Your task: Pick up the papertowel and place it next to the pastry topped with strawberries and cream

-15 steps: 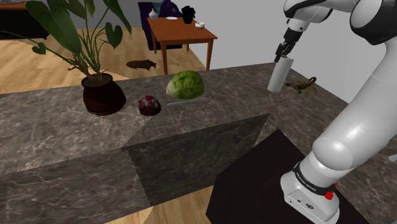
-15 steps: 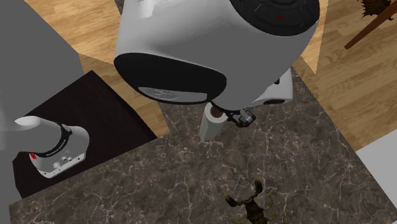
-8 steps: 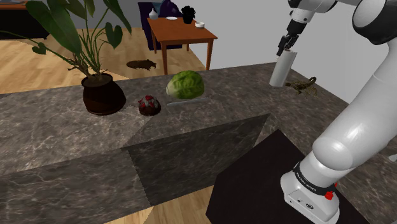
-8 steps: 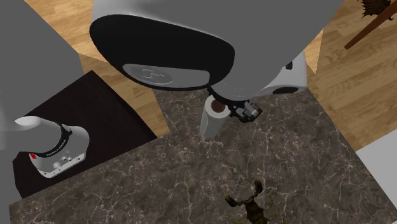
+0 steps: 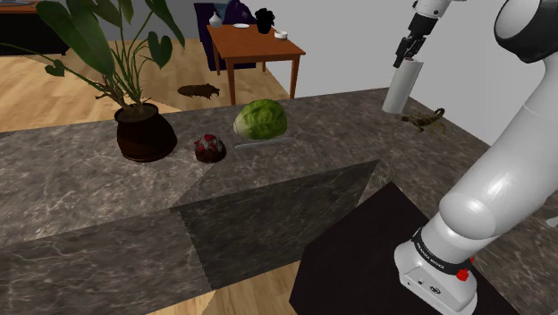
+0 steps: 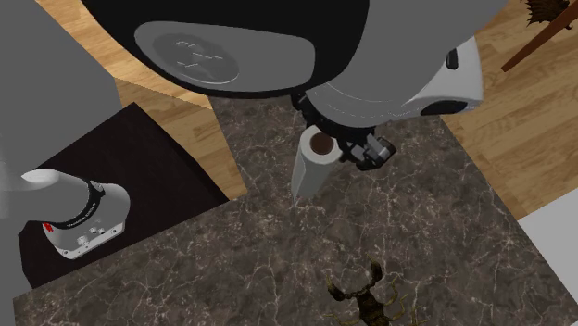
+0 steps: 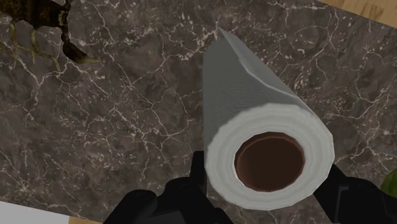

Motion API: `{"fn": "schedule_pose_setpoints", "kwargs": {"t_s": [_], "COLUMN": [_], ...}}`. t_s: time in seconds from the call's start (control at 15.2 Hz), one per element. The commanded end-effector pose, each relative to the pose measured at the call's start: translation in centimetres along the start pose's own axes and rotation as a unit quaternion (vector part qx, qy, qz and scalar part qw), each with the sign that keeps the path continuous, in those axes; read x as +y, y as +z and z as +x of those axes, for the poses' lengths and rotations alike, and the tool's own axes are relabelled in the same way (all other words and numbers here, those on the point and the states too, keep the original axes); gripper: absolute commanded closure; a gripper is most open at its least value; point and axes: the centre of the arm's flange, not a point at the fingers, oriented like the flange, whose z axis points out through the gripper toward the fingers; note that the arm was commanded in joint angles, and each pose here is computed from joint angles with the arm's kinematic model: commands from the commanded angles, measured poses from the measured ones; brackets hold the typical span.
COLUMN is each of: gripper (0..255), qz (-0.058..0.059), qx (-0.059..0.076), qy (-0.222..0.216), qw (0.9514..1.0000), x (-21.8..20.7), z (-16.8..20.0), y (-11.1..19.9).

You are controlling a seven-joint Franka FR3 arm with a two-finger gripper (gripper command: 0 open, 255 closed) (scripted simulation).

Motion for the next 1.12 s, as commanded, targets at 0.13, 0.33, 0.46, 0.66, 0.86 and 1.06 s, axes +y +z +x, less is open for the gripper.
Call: {"fn": "schedule_pose_setpoints", "kwargs": {"t_s": [0.13,0.33,0.46,0.66,0.86,1.06], "gripper": [255,255,255,255,255,255], "qz": [0.0,0.0,0.0,0.0,0.0,0.0], "qx": [0.0,0.0,0.0,0.0,0.0,0.0], "qy": [0.0,0.0,0.0,0.0,0.0,0.0], "qw": [1.0,1.0,1.0,1.0,1.0,1.0], "x": [-0.2,-0.3,-0.4,-0.5,-0.6,-0.6], "z": [0.2,0.3,0.4,0.6,0.7,0.9], "y": [-2.0,-3.6,-4.7,-6.2,-7.8,-9.4]}}
